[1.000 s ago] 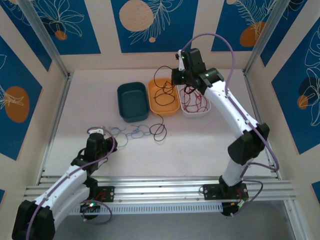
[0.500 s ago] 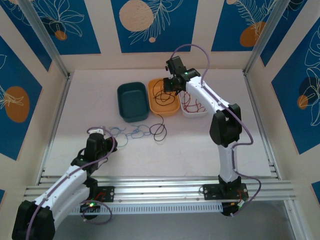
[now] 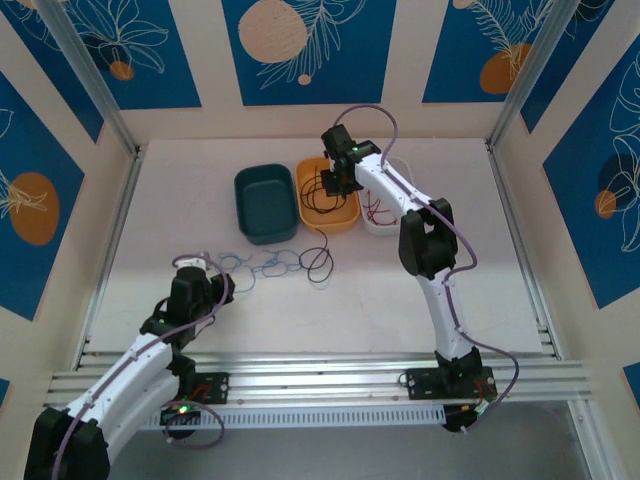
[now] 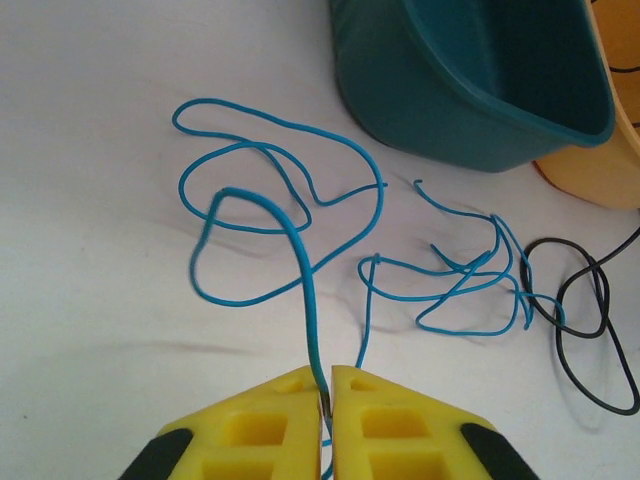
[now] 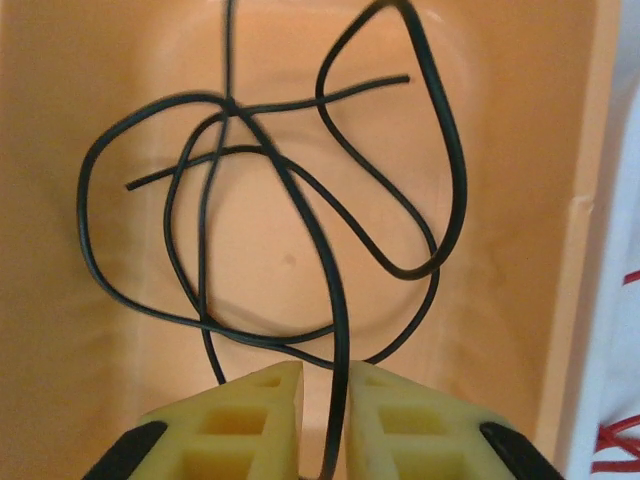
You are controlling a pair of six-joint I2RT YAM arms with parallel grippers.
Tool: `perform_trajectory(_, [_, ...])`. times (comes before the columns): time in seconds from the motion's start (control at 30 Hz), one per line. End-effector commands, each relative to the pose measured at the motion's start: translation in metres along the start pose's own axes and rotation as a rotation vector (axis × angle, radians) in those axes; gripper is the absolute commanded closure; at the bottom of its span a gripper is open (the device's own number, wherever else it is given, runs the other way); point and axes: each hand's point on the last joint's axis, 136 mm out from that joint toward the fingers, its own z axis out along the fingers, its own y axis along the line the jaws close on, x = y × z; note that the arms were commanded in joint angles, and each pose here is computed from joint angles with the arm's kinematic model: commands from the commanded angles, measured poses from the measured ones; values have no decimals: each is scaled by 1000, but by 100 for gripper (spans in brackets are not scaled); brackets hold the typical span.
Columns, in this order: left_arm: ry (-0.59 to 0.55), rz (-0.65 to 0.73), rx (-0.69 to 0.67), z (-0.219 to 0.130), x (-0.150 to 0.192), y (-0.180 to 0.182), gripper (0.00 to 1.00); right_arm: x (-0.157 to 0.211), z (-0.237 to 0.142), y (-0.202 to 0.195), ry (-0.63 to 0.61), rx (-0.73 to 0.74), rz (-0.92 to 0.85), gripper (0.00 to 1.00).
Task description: Untangle the cables
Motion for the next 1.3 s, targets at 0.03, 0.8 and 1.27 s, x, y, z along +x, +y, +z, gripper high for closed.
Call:
perform_trajectory(0.03, [12,-3,6,-3,-2,-3,89,3,-11,0,19,-7,12,69])
perform_trajectory(0.8, [79,99,-50,-7,-6,-5,14,152,-82,45,143,-23,180,47])
perform_trajectory(1.27, [80,139,-51,-3,-13,-10,0,206,-30,73,275,15,302,48])
